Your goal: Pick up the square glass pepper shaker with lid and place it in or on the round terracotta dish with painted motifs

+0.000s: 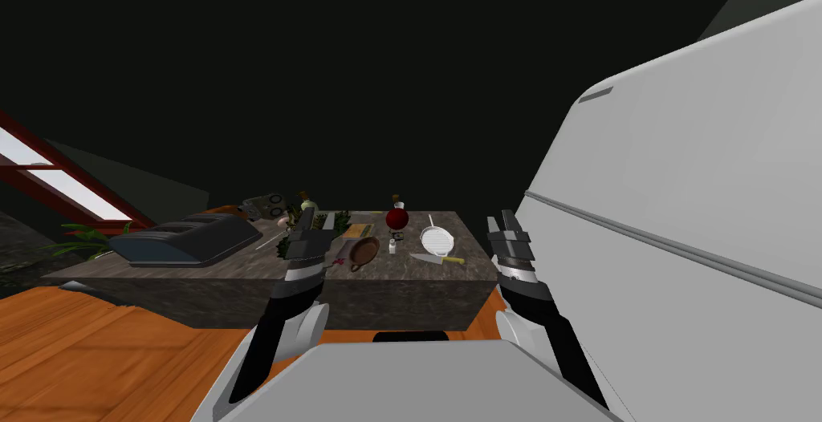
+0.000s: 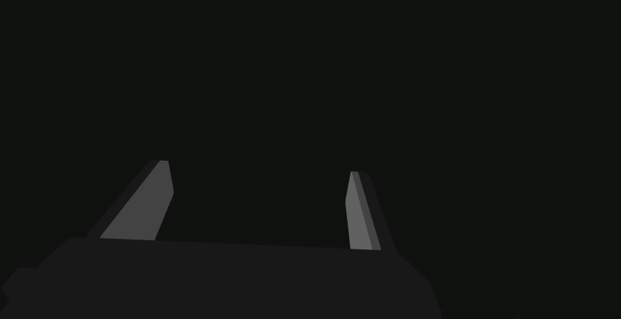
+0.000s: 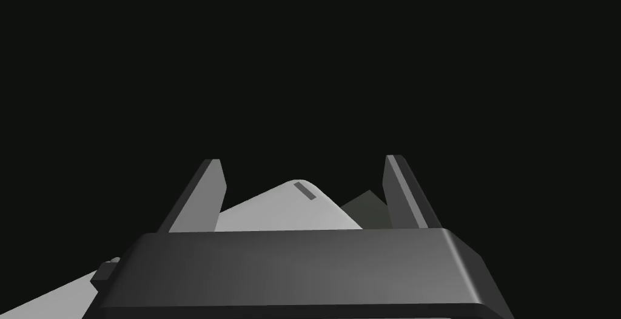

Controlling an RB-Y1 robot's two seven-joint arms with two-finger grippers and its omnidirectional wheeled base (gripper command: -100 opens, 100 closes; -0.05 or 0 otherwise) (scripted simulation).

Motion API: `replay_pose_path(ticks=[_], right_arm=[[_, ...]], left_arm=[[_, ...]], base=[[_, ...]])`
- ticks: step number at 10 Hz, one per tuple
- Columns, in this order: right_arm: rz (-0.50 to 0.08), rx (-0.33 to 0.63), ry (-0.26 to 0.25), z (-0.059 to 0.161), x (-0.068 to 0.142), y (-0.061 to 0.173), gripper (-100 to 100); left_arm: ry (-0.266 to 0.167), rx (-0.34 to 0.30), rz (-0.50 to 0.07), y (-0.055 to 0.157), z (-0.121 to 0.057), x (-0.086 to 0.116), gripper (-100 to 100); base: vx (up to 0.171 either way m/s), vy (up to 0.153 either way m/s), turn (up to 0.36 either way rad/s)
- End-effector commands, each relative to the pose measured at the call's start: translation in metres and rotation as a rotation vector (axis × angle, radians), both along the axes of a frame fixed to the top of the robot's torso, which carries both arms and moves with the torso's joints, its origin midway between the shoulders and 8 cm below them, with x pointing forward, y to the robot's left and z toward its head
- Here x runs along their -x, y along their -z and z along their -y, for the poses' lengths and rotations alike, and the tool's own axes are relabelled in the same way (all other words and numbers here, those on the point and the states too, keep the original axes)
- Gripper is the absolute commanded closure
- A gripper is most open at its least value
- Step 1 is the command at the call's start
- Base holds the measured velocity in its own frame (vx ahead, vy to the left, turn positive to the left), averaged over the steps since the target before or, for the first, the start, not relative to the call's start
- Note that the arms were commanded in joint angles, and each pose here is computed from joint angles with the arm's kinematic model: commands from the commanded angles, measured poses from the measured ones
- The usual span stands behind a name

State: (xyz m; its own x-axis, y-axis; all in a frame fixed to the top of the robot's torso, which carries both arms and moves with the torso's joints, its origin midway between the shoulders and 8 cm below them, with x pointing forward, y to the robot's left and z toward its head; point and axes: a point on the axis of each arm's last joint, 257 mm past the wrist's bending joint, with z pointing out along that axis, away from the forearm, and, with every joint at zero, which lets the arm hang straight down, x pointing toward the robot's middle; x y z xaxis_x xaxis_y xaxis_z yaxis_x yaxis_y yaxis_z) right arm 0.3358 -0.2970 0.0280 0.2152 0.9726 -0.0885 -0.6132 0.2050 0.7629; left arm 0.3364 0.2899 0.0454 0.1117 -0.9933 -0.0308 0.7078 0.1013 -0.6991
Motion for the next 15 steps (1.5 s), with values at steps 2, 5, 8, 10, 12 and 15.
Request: replay_pose_path(ticks=[2,5,8,10,12,15], right_arm=[[0.0,0.0,0.0,0.0,0.0,0.0,0],[0.0,0.0,0.0,0.0,0.0,0.0,0],[0.0,0.0,0.0,0.0,0.0,0.0,0],[0.0,0.0,0.0,0.0,0.0,0.0,0],[0.0,0.0,0.0,0.0,0.0,0.0,0],[0.0,0.0,0.0,0.0,0.0,0.0,0]], left_arm=[[0.01,-0.059,-0.052,0.015,0.006,-0.011,-100],[0.02,-0.12,-0.102,0.03,0.012,-0.022,-100],[0.03,-0.199,-0.163,0.051,0.021,-0.037,-100],[0.033,-0.264,-0.214,0.069,0.026,-0.049,-100],[0.032,-0.338,-0.277,0.092,0.028,-0.062,-100],[0.02,-0.465,-0.386,0.135,0.026,-0.08,-100]], base=[[-0.02,-0.011,-0.012],[-0.026,-0.016,-0.025],[-0.021,-0.032,-0.052],[-0.029,-0.032,-0.08],[-0.029,-0.026,-0.088],[-0.042,-0.029,-0.116]])
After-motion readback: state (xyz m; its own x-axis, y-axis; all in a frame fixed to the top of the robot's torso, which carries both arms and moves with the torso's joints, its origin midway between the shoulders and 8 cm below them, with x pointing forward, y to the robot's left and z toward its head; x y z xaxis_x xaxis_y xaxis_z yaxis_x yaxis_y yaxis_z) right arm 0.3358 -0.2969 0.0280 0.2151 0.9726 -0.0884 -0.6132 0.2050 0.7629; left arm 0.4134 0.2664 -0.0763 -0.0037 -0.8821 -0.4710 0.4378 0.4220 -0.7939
